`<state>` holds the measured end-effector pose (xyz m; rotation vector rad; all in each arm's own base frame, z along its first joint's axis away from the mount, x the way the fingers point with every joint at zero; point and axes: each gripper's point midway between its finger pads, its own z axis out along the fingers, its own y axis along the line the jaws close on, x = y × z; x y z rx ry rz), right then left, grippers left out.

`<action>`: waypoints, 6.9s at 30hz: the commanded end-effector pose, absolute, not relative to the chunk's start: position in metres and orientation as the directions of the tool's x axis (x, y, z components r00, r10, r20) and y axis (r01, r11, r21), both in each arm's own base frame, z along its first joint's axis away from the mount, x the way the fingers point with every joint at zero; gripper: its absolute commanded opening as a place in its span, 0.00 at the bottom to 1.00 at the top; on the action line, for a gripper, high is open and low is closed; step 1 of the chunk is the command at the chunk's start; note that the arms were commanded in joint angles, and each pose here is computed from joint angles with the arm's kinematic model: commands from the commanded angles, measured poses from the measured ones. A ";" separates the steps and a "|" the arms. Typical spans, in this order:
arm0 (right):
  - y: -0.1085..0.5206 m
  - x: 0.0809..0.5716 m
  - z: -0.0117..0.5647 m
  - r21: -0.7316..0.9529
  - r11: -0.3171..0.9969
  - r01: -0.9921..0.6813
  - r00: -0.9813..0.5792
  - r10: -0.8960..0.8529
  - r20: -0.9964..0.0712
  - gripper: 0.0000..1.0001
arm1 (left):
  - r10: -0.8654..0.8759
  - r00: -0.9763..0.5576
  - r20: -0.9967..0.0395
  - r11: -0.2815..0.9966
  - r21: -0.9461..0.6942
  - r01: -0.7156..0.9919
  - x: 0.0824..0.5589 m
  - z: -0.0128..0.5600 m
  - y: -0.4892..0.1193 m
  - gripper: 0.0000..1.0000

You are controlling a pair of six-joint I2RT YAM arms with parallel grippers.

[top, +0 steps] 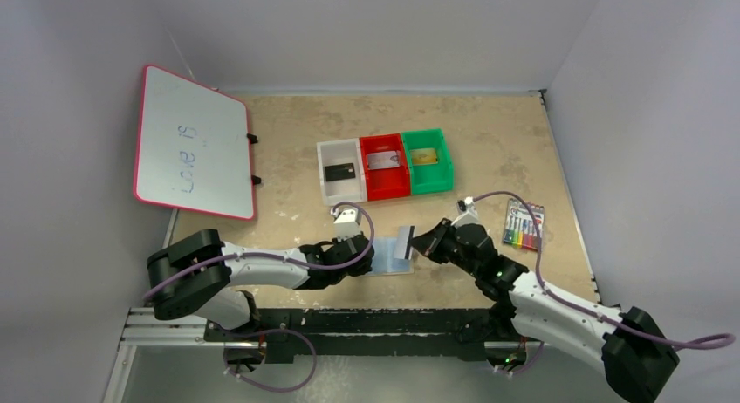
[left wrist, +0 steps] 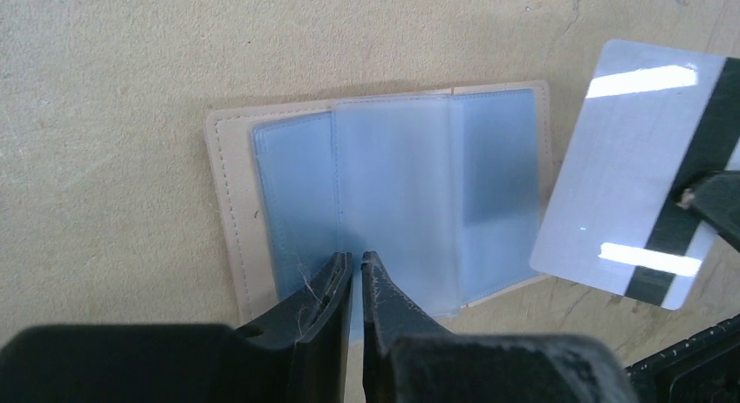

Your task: Take the credit cards out of the card holder

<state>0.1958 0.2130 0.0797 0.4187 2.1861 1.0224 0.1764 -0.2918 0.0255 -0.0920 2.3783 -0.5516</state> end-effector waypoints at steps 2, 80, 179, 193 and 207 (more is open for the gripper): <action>0.203 0.204 0.101 0.731 0.679 -0.065 -0.662 0.519 -0.541 0.00 | -0.207 -0.742 -0.638 0.906 -0.410 0.100 0.181 0.041 -0.296 0.15; 0.273 0.431 0.155 -0.639 0.334 -0.693 0.245 -0.725 -0.644 0.00 | -0.203 -0.264 -0.943 0.909 -0.081 -0.409 0.252 0.210 -0.040 0.92; 0.273 0.444 0.057 0.094 0.970 -0.225 -0.728 -0.103 -0.678 0.09 | -0.191 -0.207 -0.960 0.868 -0.066 -0.492 0.244 0.229 -0.018 0.92; 0.268 0.473 0.050 -0.002 0.988 -0.157 -0.700 -0.113 -0.705 0.12 | -0.178 -0.219 -0.959 0.869 -0.049 -0.492 0.245 0.227 -0.018 0.92; 0.288 0.442 0.144 0.070 0.966 -0.250 -0.585 -0.093 -0.806 0.35 | -0.168 -0.232 -0.958 0.873 -0.035 -0.487 0.247 0.225 -0.021 0.92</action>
